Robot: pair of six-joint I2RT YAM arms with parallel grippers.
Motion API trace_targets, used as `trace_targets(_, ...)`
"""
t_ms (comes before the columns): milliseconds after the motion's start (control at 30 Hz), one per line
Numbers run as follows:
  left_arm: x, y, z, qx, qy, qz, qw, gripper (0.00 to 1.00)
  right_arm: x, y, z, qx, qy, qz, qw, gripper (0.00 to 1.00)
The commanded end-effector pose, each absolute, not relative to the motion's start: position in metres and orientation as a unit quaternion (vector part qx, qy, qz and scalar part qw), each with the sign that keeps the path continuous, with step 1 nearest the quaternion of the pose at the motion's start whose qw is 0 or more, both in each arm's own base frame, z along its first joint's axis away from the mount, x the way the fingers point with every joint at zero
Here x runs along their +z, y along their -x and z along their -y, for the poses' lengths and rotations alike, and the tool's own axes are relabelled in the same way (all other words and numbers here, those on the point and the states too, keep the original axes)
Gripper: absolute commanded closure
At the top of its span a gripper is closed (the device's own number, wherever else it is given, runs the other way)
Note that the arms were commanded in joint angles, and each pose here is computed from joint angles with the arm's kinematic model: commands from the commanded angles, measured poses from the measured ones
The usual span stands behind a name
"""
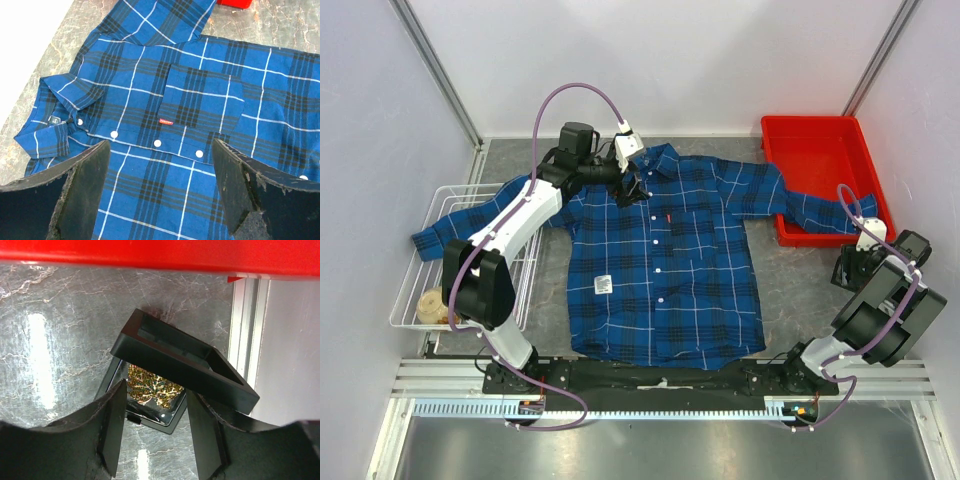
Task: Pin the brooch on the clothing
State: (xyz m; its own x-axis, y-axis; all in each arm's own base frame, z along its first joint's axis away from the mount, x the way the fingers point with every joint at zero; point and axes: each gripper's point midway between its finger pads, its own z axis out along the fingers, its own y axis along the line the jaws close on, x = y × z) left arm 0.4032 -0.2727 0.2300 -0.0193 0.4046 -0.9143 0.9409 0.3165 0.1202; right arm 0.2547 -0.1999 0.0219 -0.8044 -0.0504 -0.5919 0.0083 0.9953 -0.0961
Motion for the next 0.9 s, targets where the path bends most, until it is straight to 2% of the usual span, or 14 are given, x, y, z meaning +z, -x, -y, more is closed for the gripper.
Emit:
trace_targets(0,0.244,-0.410,0.277,-0.266,-0.531,-0.631,0.500,0.11,-0.007,-0.231,0.174,0.015,-0.004,-0.965,0.261,0.44)
trace_targets(367,0.244,-0.407,0.274,-0.260,-0.535,-0.629,0.501,0.11,0.010,-0.224,0.151,0.050,0.029,-0.961,0.270,0.55)
trace_targets(867,0.240,-0.401,0.274,-0.269,-0.534,-0.629,0.497,0.11,0.046,-0.224,0.138,0.048,0.051,-0.949,0.308,0.58)
